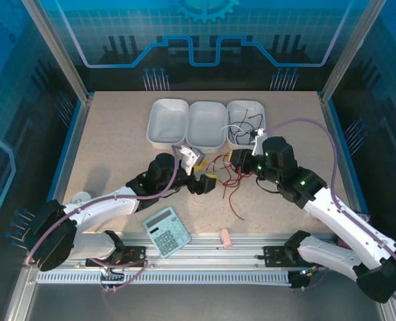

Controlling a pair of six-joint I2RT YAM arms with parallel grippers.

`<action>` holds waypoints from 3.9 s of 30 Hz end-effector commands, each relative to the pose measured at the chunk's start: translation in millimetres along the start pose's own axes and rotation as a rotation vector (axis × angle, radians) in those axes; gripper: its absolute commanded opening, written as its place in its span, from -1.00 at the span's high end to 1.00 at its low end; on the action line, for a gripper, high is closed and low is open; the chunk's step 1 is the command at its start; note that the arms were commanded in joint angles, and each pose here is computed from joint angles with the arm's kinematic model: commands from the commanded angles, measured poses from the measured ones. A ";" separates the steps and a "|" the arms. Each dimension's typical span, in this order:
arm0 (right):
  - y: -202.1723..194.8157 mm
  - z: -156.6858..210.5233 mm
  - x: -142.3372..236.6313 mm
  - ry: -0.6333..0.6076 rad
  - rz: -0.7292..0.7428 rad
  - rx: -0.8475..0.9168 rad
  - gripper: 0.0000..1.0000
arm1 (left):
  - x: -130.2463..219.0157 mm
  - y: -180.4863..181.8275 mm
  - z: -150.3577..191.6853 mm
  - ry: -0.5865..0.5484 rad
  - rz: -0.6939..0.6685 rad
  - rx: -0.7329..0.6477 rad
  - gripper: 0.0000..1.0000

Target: Untangle the cables

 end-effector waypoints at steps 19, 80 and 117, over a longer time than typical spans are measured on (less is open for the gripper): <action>18.9 2.3 -8.0 0.046 -0.072 0.001 1.00 | -34.4 3.1 -38.7 -0.043 0.001 -0.156 0.15; -76.1 13.9 -20.3 0.009 0.288 -0.019 -0.99 | -10.9 293.0 -30.2 0.028 -0.808 0.472 1.00; -79.4 17.9 -15.3 0.018 0.305 -0.064 -0.99 | -6.8 309.2 -44.7 0.004 -0.761 0.563 0.03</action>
Point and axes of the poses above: each hand's point on the last joint's axis, 136 mm out from that joint toward the fingers, its own x axis back along the fingers, its own y axis along the line the jaws close on, z = x × y, the point moved 4 cm from there along x, back along the fingers, and after that the axes turned 12 degrees about -x, right-handed, at the moved point
